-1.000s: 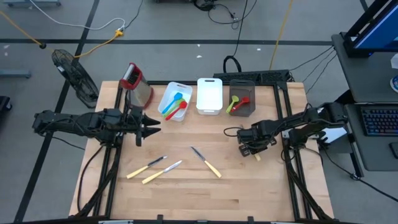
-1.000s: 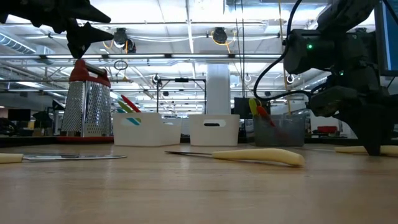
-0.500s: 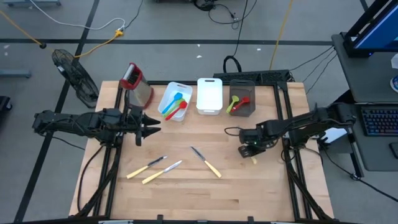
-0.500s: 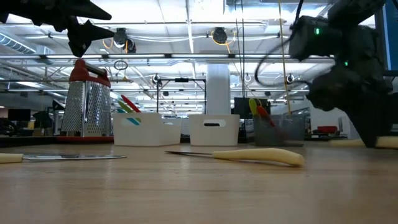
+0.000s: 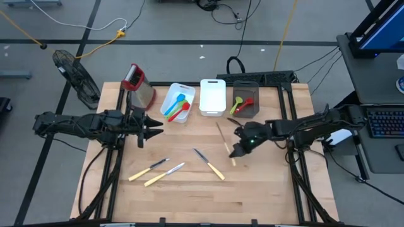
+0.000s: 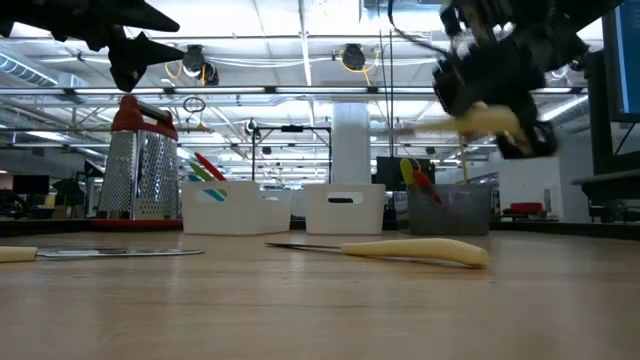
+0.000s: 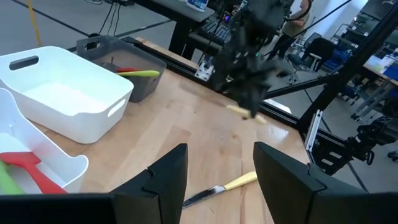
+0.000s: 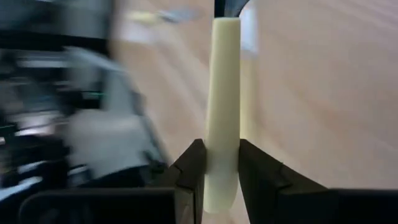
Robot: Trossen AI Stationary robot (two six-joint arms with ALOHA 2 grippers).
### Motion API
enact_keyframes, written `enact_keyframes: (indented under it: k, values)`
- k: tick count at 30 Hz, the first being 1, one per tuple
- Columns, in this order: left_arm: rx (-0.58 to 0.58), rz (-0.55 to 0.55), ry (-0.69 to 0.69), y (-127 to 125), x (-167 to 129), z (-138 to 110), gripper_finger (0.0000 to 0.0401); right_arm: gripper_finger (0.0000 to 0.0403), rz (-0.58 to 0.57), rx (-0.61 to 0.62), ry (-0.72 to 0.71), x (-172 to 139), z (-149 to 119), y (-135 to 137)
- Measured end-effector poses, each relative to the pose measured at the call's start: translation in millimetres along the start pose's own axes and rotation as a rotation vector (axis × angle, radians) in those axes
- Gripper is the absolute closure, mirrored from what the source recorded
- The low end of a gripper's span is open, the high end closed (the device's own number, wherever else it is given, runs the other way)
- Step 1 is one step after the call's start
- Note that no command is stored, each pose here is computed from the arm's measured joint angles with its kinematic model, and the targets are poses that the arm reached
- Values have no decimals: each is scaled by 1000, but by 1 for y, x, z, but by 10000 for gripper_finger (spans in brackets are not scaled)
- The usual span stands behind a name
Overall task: Pick & Place Kitchen Items
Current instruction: Put the yellow knife into the right white bin
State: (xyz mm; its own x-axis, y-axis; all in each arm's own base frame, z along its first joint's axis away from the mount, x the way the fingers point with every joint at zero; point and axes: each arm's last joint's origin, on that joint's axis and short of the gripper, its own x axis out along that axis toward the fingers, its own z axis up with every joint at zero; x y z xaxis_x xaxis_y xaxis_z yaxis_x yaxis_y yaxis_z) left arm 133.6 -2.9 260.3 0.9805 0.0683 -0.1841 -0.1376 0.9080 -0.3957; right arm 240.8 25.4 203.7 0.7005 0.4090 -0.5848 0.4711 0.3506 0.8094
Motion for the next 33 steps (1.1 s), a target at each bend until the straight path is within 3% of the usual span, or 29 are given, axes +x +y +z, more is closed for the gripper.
enact_keyframes:
  k: [9, 16, 22, 26, 33]
  values:
    - [-5, 0, 0, 0, 0, 0, 215, 339, 477, -239, -188, -13, 13, 48]
    - [-5, 3, 6, 0, 0, -1, 215, 339, 708, -401, -295, -28, 14, 69]
    - [-7, 3, 6, 0, 0, -1, 214, 339, 883, -537, -303, -41, 10, 81]
    - [-7, 3, 7, 0, 0, -1, 214, 339, 964, -592, -304, -48, 8, 86]
    - [-7, 3, 7, 0, 0, -1, 215, 339, 940, -557, -285, -45, 9, 84]
